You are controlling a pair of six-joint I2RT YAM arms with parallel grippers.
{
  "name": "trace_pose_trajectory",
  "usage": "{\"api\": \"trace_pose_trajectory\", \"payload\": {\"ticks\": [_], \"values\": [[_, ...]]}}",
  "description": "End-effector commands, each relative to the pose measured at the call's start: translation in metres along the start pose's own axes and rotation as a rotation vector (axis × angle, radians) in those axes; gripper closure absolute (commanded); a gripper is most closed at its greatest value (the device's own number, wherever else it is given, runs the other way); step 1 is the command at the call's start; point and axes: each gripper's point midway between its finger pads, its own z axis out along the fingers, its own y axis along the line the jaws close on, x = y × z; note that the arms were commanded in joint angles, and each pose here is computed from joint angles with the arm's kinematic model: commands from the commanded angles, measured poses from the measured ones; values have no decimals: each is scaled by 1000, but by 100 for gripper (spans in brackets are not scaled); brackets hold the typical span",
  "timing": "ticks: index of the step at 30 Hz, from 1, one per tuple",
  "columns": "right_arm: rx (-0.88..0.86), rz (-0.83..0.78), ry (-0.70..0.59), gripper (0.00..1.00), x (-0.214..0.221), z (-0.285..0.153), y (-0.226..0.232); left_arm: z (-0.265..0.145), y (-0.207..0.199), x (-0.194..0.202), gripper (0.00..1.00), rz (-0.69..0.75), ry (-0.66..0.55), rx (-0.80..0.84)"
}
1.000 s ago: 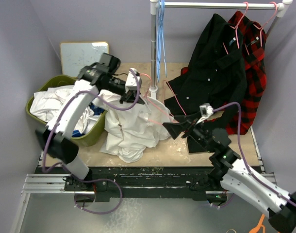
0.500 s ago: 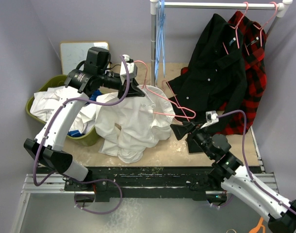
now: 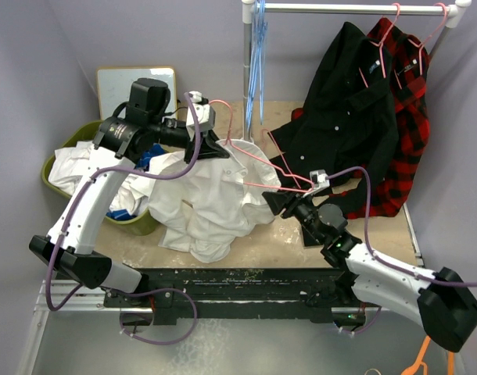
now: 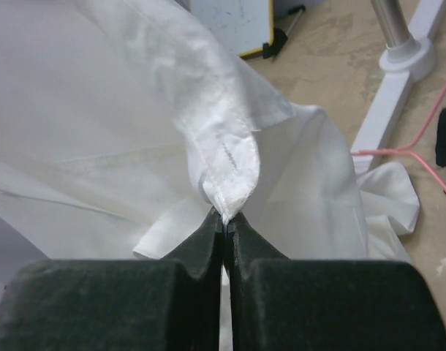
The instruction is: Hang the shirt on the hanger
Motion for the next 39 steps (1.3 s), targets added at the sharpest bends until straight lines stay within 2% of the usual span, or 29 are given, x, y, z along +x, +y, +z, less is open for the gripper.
{"api": "trace_pose_trajectory", "payload": {"ticks": [1,6,15,21,23,26,29,33,36,39], "values": [[-131,27,-170,100,-48,0,37,-7,1,0,100,52,20,-54],[-45,19,-167,100,-47,-20,19,-27,30,20,100,143,180,-245],[126,-49,-187,100,-60,-56,-11,-48,28,38,100,261,333,-258],[147,-116,-198,100,-94,-73,5,-60,43,66,100,302,475,-312],[99,-173,-194,100,-106,-70,22,-59,48,67,100,261,461,-345],[-60,-175,-54,100,-97,-45,66,-47,55,60,100,154,369,-391],[-266,-103,76,100,-72,-17,115,-31,59,42,100,68,252,-419],[-359,-106,97,100,-54,11,163,-26,59,1,100,-5,99,-428],[-445,-71,118,100,-44,31,190,-35,69,-13,100,-3,75,-502],[-526,-7,85,100,-48,44,216,-42,71,-18,100,-4,67,-545]]}}
